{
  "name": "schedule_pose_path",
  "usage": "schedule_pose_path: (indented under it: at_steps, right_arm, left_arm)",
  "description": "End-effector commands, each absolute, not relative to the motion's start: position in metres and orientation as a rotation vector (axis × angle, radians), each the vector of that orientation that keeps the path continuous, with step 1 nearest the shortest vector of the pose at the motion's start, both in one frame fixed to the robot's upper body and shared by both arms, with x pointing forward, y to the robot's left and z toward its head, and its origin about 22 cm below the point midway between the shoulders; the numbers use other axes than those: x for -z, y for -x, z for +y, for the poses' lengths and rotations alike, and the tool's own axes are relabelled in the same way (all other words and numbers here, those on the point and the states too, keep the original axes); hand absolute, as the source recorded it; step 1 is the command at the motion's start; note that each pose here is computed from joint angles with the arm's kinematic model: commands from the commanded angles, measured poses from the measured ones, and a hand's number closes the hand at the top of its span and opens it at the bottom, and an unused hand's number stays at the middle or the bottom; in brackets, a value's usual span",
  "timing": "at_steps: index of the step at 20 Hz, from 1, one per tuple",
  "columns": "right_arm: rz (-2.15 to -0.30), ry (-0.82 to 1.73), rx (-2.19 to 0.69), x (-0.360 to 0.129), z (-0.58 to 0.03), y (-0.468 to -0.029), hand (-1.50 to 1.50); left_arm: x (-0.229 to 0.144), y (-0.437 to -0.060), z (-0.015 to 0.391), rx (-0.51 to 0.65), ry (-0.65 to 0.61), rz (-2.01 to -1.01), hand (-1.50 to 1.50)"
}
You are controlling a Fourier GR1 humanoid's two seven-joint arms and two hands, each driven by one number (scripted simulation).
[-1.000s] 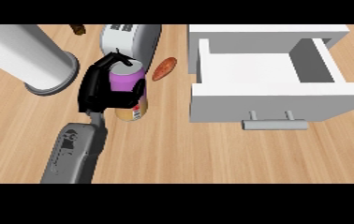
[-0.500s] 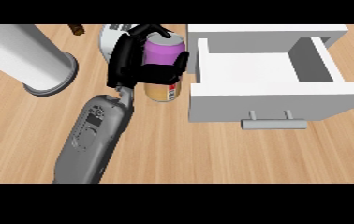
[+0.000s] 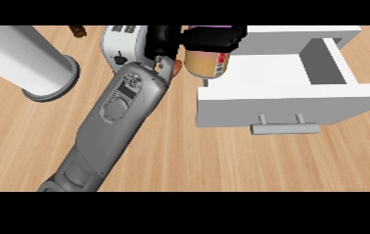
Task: Pick up the can, place it into the drawer and close the drawer
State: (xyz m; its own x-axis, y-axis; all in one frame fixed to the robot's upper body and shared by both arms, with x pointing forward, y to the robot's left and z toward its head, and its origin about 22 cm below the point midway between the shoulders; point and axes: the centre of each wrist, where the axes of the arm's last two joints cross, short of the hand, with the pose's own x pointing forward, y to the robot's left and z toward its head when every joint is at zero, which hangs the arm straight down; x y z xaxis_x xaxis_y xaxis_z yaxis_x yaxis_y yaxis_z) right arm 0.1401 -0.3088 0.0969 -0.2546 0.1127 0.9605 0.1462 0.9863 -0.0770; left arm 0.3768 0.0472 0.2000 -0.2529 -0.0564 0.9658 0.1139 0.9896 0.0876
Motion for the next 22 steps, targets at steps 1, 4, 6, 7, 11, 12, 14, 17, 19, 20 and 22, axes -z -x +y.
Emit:
schedule_pose_path:
  at_steps: [1,4,6,7,11,12,14,17,19,20,22]
  right_arm:
    - [-1.814,0.193,0.037,-0.083,-0.310,-0.151,-1.50]
    - [-1.820,0.197,0.040,-0.090,-0.317,-0.140,-1.50]
    - [-1.839,0.152,0.018,-0.090,-0.299,-0.150,-1.50]
    - [-1.838,0.179,0.035,-0.105,-0.307,-0.154,-1.50]
    - [-1.832,0.176,0.009,-0.100,-0.313,-0.152,-1.50]
    - [-1.856,0.178,0.013,-0.105,-0.305,-0.145,-1.50]
    - [-1.838,0.185,0.025,-0.097,-0.296,-0.160,-1.50]
    - [-1.837,0.165,-0.015,-0.109,-0.301,-0.153,-1.50]
    - [-1.834,0.197,0.032,-0.107,-0.309,-0.173,-1.50]
    - [-1.854,0.162,0.024,-0.109,-0.289,-0.162,-1.50]
    - [-1.839,0.165,0.011,-0.094,-0.295,-0.156,-1.50]
  left_arm:
    - [-0.239,-0.389,0.029,0.168,0.056,-1.806,1.50]
    - [-0.228,-0.394,0.018,0.181,0.026,-1.797,1.50]
    - [-0.246,-0.398,-0.001,0.165,0.015,-1.818,1.50]
    - [-0.243,-0.405,0.005,0.199,0.022,-1.795,1.50]
    - [-0.235,-0.400,-0.007,0.211,-0.002,-1.772,1.50]
    - [-0.253,-0.412,-0.007,0.201,0.005,-1.773,1.50]
    - [-0.248,-0.403,-0.016,0.229,-0.019,-1.784,1.50]
    - [-0.252,-0.412,-0.022,0.225,-0.054,-1.777,1.50]
    - [-0.238,-0.415,-0.017,0.230,-0.034,-1.772,1.50]
    - [-0.250,-0.420,-0.021,0.249,-0.077,-1.785,1.50]
    - [-0.233,-0.418,-0.020,0.234,-0.083,-1.772,1.50]
